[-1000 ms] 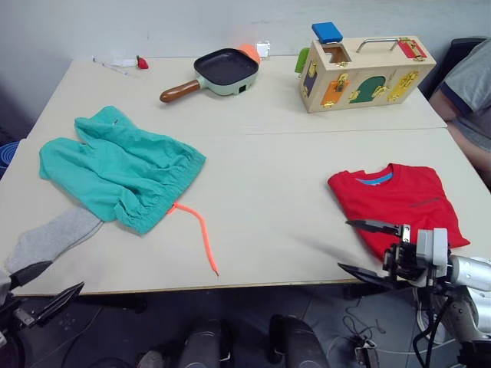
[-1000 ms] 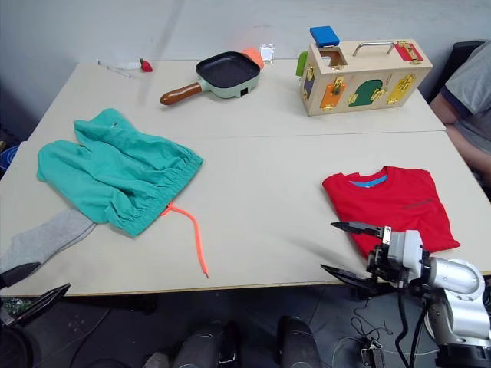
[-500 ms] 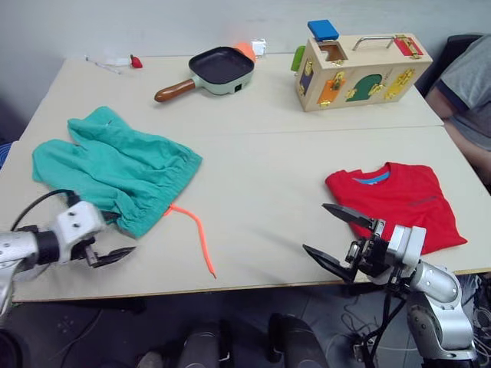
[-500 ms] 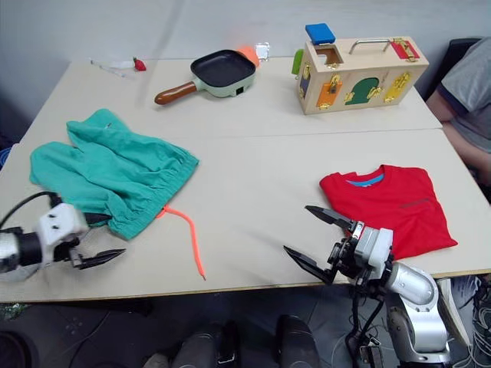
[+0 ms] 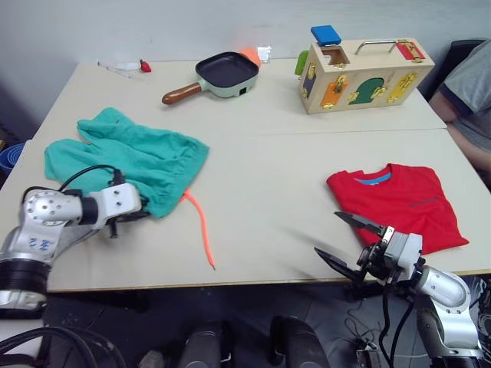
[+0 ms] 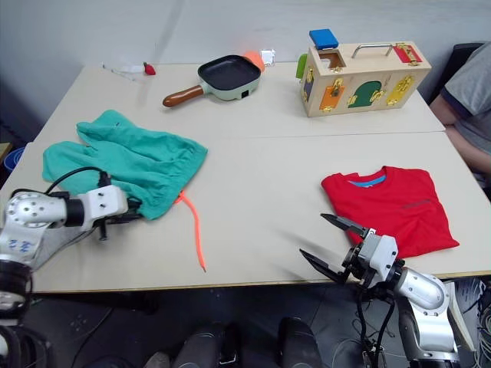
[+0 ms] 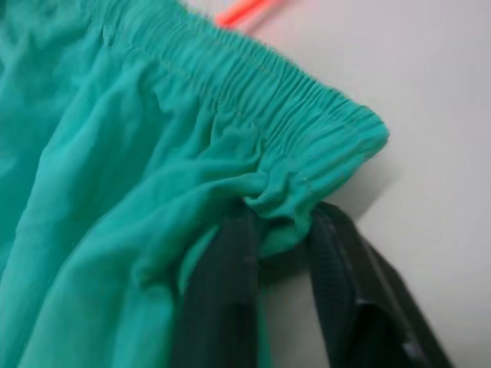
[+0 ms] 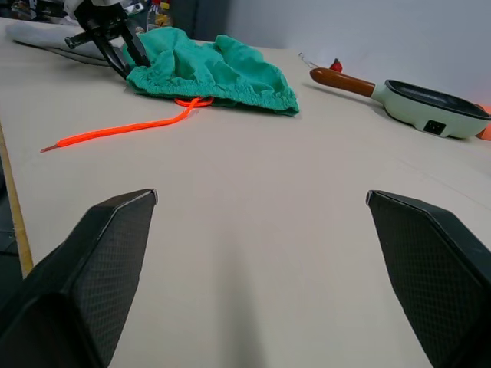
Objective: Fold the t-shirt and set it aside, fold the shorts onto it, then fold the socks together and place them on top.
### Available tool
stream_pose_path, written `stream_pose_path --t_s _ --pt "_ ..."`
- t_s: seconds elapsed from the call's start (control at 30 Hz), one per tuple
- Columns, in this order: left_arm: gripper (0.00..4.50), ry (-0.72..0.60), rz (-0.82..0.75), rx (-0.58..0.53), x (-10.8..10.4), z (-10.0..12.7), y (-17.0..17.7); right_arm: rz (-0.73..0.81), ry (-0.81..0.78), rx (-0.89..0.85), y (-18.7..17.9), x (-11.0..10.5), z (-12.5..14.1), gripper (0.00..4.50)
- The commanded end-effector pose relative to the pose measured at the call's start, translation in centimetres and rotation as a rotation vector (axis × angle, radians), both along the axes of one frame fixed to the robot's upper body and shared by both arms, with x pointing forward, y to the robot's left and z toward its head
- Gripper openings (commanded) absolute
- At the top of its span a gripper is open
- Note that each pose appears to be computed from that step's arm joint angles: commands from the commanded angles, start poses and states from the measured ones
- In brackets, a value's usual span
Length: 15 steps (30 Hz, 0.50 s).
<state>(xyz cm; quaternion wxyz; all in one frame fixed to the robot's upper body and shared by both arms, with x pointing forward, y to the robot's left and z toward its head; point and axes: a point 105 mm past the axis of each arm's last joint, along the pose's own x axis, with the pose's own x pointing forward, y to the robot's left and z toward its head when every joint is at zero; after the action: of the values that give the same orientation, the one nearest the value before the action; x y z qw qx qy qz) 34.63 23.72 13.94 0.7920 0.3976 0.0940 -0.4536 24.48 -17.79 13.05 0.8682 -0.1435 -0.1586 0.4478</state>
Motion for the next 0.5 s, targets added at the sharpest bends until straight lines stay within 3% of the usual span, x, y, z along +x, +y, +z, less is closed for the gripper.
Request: stream_pose_path --t_s 0.03,0.13,0.33,0.43,0.5 --pt "0.02 -0.032 -0.156 -0.079 0.0 3.1 -4.5 -0.009 -0.041 -0.012 -0.5 -0.2 0.8 4.5" --pt "0.02 0.035 -0.281 -0.164 -0.9 3.7 -9.5 0.001 -0.039 -0.015 -0.7 -0.5 1.1 4.5" --pt "0.02 0.196 -0.484 -0.32 -4.1 2.1 -19.2 0.007 -0.005 -0.077 -3.0 -0.7 2.6 4.5" --pt "0.02 0.258 -0.515 -0.315 -5.0 0.9 -21.8 0.015 0.016 -0.094 -3.3 -0.7 2.6 4.5" --pt "0.02 0.282 -0.502 -0.379 -5.1 0.9 -23.7 0.033 0.042 -0.121 -3.3 -0.8 2.3 4.5"
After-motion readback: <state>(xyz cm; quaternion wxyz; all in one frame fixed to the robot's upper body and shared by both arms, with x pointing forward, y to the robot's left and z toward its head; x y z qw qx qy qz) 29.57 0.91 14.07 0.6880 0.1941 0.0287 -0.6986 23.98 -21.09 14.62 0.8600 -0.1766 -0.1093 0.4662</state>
